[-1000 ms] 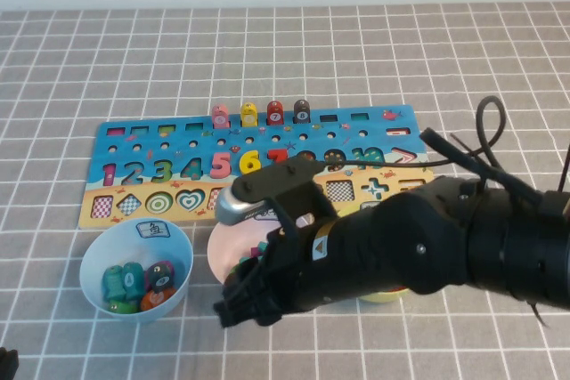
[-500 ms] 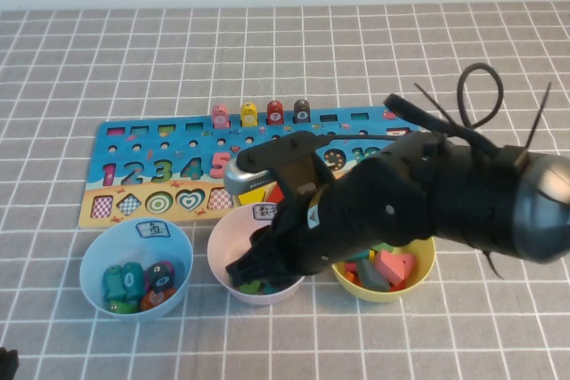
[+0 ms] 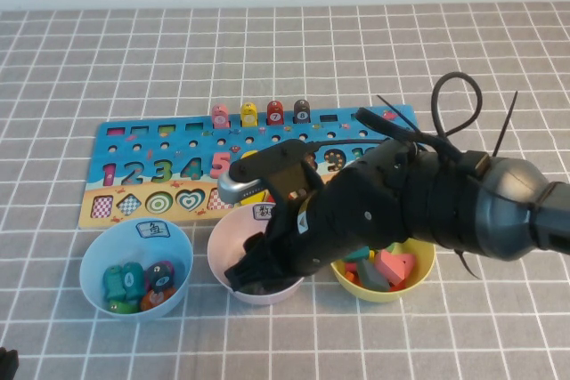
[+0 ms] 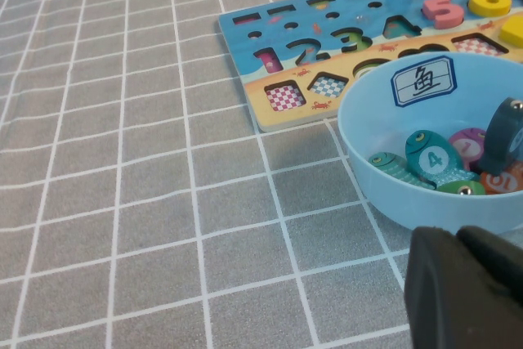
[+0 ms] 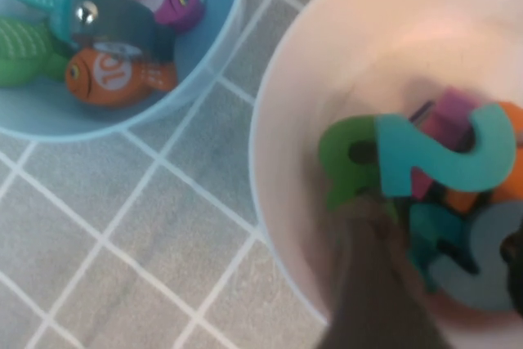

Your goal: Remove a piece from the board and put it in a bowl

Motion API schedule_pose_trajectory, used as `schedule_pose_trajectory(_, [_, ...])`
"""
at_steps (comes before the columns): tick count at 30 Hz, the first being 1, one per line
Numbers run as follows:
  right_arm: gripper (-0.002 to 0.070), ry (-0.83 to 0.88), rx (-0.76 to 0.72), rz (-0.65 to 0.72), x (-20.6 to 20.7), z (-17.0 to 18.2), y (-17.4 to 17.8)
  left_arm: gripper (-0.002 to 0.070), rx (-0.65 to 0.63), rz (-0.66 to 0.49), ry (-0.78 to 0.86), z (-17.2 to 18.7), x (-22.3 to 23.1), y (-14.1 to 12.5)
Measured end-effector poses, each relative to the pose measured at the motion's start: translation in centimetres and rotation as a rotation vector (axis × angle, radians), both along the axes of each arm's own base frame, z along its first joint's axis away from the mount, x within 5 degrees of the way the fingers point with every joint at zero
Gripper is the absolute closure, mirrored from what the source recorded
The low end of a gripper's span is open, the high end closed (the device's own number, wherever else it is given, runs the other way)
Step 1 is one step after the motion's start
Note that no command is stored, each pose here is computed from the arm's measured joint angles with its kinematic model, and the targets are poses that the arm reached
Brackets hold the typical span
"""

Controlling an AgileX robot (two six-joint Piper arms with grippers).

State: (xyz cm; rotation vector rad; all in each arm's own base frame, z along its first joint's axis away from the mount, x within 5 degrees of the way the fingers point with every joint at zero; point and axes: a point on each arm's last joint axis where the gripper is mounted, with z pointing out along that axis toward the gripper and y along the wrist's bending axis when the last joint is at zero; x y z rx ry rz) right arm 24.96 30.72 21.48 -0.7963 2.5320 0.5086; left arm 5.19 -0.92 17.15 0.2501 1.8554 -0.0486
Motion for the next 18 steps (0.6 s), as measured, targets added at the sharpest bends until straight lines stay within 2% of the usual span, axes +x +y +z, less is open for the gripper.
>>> schedule_pose_trajectory(5, [0.0283,-0.019,0.018,-0.001,0.2,0.3,0.2,0.0680,0.000,0.000,0.000,0.0,0.0,0.0])
schedule_pose_trajectory(11, [0.0279,-0.017,0.018,0.000,0.1,0.7,0.1,0.0680,0.000,0.000,0.000,0.0,0.0,0.0])
schedule_pose_trajectory(14, [0.0335,-0.023,0.026,0.002,-0.6,1.9,-0.7,0.0680,0.000,0.000,0.000,0.0,0.0,0.0])
schedule_pose_trajectory(18, [0.0496,-0.038,0.056,-0.008,-2.9,4.1,-3.4,0.0680,0.000,0.000,0.000,0.0,0.0,0.0])
